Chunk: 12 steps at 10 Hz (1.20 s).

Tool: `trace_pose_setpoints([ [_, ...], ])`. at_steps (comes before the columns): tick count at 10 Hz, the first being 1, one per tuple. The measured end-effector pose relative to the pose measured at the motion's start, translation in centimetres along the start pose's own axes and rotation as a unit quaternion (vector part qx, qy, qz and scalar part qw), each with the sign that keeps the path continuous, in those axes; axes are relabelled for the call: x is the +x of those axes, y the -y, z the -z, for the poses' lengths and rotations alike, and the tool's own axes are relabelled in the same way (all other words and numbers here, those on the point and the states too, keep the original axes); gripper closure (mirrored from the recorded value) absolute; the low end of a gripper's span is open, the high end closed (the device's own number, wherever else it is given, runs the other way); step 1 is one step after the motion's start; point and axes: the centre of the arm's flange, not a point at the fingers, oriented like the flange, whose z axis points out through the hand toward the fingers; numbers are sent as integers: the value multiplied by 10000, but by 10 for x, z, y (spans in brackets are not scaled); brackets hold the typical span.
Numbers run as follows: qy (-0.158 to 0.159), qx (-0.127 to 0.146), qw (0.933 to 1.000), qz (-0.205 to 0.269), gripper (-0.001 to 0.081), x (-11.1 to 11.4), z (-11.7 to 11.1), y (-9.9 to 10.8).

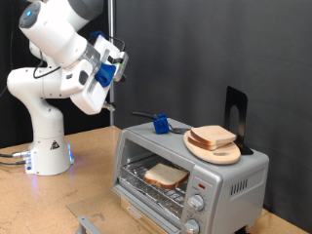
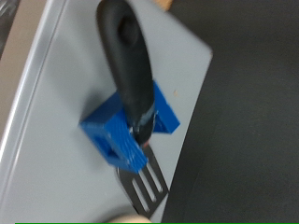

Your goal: Make a piece of toast with the oven

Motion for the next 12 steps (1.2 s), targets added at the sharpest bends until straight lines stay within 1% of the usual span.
trace_pose_setpoints([
  [1,133,159,9979,-614,126,6,2,-6],
  [2,157,409,9934,-1063,126,15,7,-13],
  [3,128,628,9901,-1246,126,25,15,-22],
  [4,82,778,9880,-1331,126,33,25,-33],
  [5,45,842,9870,-1372,126,41,35,-43],
  [9,18,561,9873,-1484,126,67,77,-83],
  [11,28,402,9878,-1507,126,79,84,-96],
  [12,54,357,9880,-1499,126,84,86,-98],
])
